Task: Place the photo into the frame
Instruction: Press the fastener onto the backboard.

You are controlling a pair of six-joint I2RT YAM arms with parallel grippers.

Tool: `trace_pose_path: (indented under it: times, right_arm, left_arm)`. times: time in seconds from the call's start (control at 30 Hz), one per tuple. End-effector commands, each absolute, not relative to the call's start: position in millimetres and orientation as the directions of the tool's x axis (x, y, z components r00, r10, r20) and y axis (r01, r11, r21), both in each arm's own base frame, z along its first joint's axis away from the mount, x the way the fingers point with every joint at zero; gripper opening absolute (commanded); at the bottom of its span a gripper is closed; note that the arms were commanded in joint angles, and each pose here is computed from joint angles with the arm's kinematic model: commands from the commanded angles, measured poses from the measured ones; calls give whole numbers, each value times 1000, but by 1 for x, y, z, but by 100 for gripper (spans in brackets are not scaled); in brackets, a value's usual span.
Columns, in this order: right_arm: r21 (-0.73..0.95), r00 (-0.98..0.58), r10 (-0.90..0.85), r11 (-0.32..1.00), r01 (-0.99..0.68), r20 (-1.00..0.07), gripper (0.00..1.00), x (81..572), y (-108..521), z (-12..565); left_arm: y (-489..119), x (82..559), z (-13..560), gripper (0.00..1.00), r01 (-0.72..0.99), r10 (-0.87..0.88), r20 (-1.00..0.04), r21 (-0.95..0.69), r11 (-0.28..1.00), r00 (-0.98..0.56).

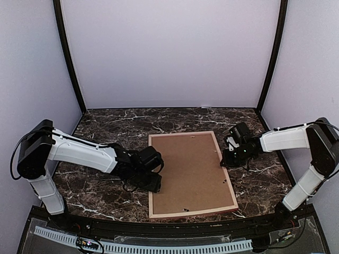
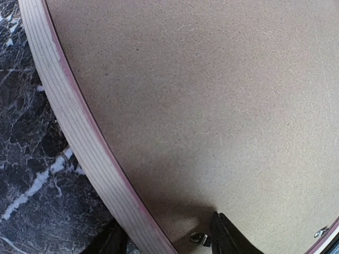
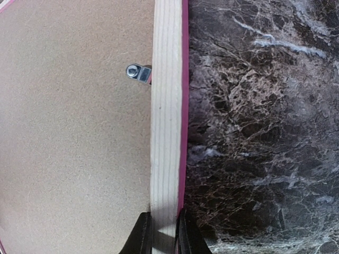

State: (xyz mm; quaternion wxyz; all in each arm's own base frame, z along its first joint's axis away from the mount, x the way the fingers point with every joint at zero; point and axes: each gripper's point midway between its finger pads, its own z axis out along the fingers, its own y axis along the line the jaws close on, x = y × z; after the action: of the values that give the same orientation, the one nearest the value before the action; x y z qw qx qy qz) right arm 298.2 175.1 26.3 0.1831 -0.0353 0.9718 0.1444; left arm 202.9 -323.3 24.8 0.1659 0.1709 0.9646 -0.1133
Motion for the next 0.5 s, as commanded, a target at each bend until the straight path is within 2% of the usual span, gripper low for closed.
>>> trace_pose_path:
  times: [0.0,0.23,0.47]
  right_arm:
    - [209,-950,-10,975,-79,-313,15,285,155,9]
    - [210,-951,-10,975,-78,-311,15,285,156,8]
    - [218,-951,-13,972,-85,-309,15,285,158,8]
  left_arm:
    - [-308,174,8,55,409,372,-257,-111,906,-892]
    - [-311,163,10,54,426,382,-250,-155,891,-890]
    - [-323,163,18,61,434,371,-278,-218,874,-886]
